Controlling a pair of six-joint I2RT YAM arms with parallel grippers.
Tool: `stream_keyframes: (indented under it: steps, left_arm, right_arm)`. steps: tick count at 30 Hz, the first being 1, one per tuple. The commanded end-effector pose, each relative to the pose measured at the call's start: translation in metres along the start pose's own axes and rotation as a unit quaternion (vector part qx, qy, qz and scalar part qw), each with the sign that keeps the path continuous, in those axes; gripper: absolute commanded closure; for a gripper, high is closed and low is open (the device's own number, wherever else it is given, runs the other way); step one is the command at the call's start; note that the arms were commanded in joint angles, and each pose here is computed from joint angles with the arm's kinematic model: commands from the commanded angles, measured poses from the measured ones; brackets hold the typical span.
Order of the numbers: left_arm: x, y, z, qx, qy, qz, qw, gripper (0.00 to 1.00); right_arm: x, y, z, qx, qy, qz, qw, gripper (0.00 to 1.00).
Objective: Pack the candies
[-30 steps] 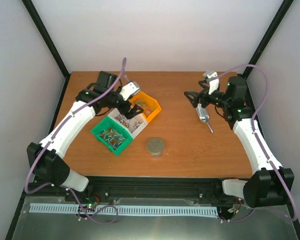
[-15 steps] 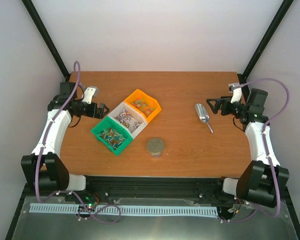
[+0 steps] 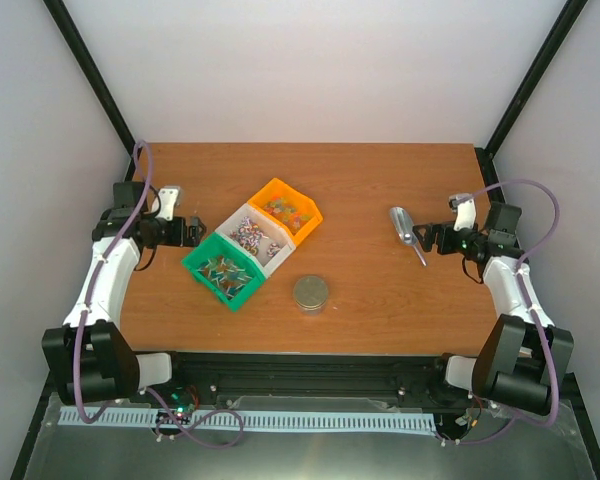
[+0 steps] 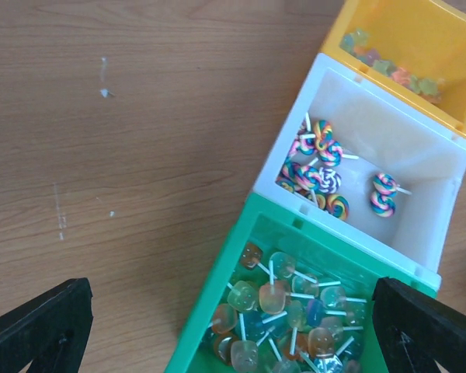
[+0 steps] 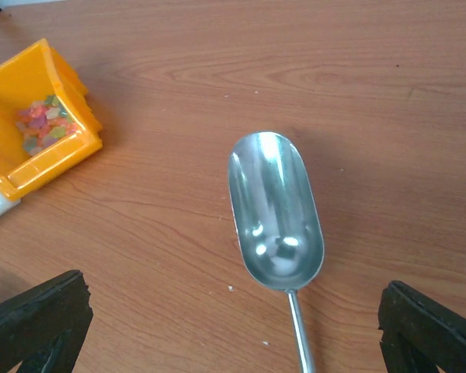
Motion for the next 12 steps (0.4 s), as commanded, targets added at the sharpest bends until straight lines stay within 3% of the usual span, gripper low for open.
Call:
stream_keyframes:
  steps: [1,12]
  left_arm:
    - [0.0093,0.0134,0.0041,0.040,-0.018,0.015,0.999,0.00]
    - [0.0123,0.0131,-0.0010,0.029,-0.021,0.019,0.999,0.00]
  right_arm:
    - [0.0098,-0.0048,0.0034,-0.020,-0.026,0.025,0.999,0.00]
    - [0.0091,-0.0098,0.0008,-0.029,-0.031,0.027,0.999,0.00]
Point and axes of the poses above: each gripper's point midway between its finger pads, its own z axis back along the fingers, its own y axis along the line the jaws close on, x = y × z, the point moved 3 cm from there along z, back along the fingers, and after that the axes turned 15 degrees about -z, right-handed, at the moved point
